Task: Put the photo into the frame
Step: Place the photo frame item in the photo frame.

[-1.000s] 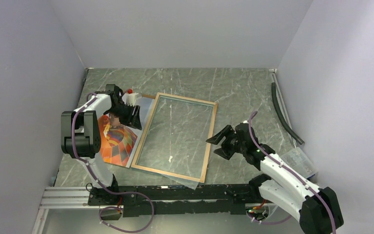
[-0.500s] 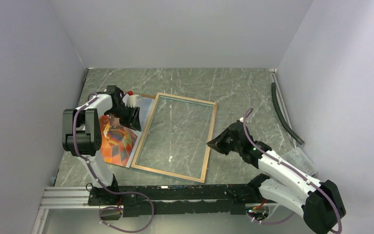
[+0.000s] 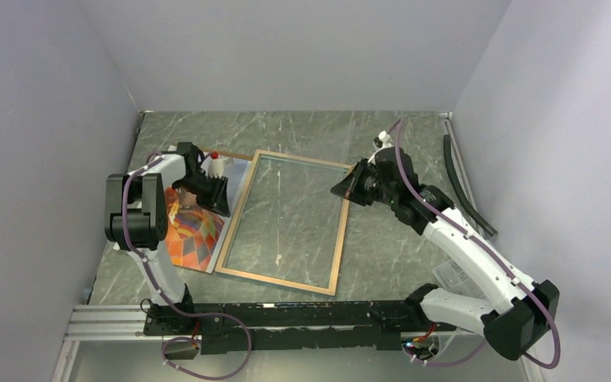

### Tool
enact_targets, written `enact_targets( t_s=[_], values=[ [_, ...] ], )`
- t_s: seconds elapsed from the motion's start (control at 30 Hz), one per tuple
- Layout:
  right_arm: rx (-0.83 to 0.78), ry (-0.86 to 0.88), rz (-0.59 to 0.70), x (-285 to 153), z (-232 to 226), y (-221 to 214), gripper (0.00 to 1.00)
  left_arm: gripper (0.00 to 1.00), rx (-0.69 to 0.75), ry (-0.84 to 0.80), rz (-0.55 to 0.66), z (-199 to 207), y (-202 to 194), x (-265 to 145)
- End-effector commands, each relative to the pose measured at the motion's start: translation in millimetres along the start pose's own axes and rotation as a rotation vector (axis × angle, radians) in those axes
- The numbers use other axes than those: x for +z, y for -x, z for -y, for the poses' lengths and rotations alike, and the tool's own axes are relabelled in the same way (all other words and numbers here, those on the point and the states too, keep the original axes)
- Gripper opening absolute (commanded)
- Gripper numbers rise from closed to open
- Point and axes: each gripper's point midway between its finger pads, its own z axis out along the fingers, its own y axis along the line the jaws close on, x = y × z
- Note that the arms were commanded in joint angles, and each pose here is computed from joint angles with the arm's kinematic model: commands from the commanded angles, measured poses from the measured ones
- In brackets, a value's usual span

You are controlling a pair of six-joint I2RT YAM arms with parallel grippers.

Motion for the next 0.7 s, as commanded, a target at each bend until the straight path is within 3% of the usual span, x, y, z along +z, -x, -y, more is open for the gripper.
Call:
enact_targets(
  t_s=[0.0,0.37,0.67],
  values=[
    [-0.134,0.081,-0.024,-12.0,-23.9,14.5,0.0,0.3,-0.004,-0.045,0.006,8.1,2.1,6.8],
    [-0.13,0.132,-0.014,-22.4,-44.0,38.9,0.0,0.25,0.005,-0.097,-0.009,27.1,4.5,25.1],
    [-0.079,0.293,0.061,-33.0,-82.5,56.3,0.0,0.23,-0.007,-0.141,0.046,39.4,19.2,18.8]
  ],
)
